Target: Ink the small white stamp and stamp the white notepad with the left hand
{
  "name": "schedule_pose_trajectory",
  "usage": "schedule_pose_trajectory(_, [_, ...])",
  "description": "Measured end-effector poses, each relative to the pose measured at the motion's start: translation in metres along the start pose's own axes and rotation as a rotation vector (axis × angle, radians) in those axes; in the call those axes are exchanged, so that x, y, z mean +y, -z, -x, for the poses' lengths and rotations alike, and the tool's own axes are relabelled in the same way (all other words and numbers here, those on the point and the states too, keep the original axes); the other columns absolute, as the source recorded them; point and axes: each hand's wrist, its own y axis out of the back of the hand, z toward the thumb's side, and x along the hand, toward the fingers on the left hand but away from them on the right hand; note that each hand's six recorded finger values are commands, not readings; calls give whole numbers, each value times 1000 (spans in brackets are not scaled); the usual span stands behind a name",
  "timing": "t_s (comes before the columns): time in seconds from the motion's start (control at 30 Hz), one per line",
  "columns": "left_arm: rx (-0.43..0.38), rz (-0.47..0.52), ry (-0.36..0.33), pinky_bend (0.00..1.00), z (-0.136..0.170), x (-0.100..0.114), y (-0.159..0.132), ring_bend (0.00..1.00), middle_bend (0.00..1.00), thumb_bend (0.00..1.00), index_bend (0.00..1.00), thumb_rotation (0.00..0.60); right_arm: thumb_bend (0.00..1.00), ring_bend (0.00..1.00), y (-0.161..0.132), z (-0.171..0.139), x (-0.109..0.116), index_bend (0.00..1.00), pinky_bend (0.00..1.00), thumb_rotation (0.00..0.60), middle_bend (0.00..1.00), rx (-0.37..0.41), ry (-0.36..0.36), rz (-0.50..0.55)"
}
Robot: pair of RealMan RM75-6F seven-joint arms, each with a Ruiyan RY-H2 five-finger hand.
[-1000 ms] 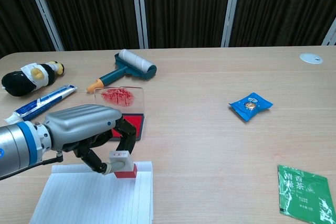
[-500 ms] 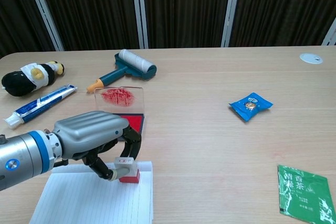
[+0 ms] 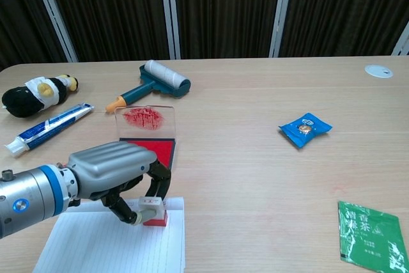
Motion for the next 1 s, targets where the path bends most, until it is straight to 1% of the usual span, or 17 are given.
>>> schedule_pose_trajectory(0.6, [2,2,20,800,-2,-9,2,836,579,406,627,600,0,0,1,0,0,0,0,600,0,-3,-1,0])
schedule_pose_trajectory(1.0, [4,-1,13,800,0,-9,3,836,579,406,627,600,0,0,2,0,0,0,0,600,0,-4,-1,3])
